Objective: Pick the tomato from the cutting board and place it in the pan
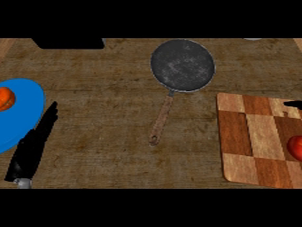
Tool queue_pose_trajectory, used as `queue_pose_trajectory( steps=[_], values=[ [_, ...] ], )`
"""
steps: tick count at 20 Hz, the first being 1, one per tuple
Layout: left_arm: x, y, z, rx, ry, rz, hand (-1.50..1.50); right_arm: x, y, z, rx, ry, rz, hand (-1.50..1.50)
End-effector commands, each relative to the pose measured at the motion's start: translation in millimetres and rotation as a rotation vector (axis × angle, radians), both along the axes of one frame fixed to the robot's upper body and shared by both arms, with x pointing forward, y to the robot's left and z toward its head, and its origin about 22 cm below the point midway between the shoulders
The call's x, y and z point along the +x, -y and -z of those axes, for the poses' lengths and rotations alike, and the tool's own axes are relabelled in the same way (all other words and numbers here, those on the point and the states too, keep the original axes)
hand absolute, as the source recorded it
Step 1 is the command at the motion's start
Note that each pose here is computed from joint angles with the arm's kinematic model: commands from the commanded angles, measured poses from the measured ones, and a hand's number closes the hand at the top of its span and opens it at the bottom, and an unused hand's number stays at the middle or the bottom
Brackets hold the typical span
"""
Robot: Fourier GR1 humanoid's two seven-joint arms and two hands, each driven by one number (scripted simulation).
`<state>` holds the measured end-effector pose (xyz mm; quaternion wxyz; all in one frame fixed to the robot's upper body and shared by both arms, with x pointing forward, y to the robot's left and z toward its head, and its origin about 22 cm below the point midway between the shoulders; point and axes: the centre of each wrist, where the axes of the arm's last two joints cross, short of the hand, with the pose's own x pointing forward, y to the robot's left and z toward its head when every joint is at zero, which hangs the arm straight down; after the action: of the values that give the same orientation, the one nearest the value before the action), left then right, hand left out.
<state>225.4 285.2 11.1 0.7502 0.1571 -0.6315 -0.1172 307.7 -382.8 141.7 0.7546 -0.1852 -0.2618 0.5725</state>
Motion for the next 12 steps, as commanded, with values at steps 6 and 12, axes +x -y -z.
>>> queue_pose_trajectory(
  steps=[6,12],
  values=[
    [-0.2,10.0,22.4,0.008,0.001,-0.004,0.00,4.0,0.2,18.8,-0.094,-0.063,0.010,-1.50],
    [-9.3,-0.3,3.7,-0.002,-0.007,0.004,0.00,-0.2,-6.8,44.1,-0.104,-0.082,0.010,-1.50]
  ],
)
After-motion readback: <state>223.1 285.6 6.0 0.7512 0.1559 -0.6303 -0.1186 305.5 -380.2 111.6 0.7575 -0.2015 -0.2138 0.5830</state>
